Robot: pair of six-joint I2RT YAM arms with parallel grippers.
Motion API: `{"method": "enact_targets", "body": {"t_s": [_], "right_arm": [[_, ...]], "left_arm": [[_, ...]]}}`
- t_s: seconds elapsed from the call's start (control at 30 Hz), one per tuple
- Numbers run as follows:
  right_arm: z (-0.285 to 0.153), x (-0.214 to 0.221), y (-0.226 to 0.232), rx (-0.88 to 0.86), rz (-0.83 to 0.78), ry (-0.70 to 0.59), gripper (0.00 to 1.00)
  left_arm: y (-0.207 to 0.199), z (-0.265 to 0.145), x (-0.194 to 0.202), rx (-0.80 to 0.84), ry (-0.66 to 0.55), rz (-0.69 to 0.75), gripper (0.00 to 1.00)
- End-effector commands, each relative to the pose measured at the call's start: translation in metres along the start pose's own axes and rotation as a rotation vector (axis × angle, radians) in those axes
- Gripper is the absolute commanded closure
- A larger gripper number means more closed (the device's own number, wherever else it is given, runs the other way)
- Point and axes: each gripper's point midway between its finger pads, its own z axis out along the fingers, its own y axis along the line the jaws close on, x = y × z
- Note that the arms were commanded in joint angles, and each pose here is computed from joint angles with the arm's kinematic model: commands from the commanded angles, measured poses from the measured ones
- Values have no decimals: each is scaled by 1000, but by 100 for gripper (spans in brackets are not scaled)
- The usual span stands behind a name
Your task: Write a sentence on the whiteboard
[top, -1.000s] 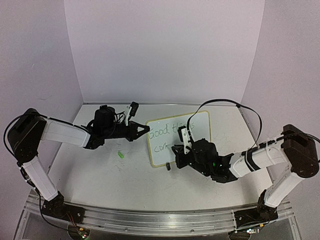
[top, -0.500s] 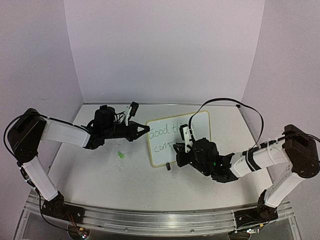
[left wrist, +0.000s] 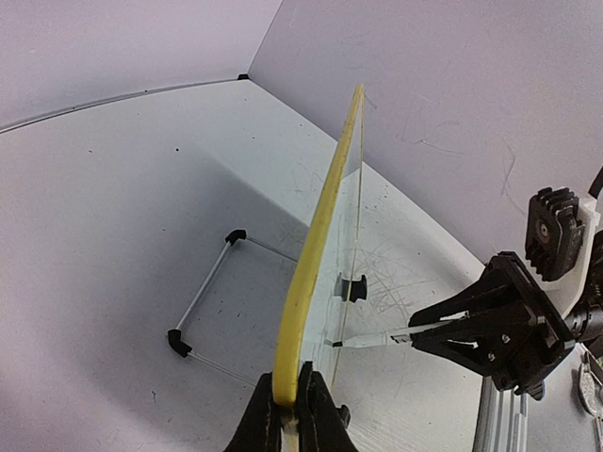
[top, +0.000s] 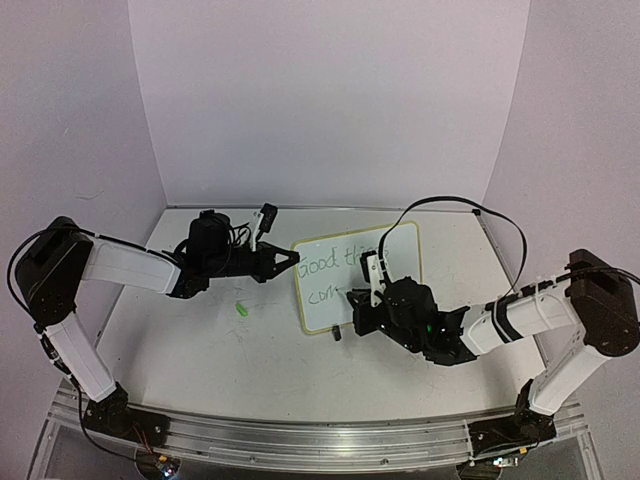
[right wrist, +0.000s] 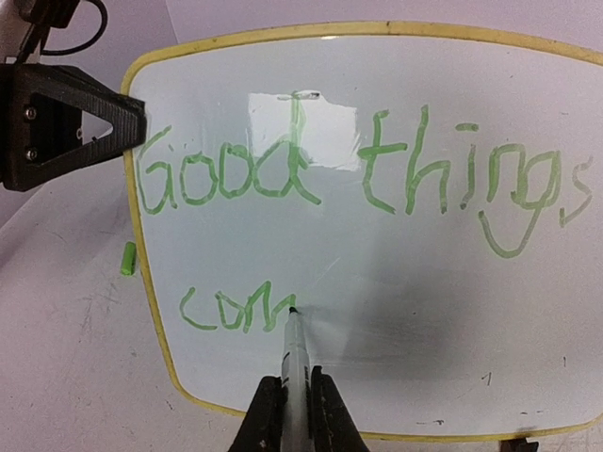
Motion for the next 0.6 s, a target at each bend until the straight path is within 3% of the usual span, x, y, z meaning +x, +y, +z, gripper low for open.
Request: {"method": "enact_targets", "body": {"t_s": [0.0,0.57], "right_arm": [[-1,11,-7,23,13,39,100],[0,20,-8,22,18,67,100]], "left_arm": [[4,-1,-21,-45,-42,83,100],[4,-3,-20,-51,-39,84,100]]}}
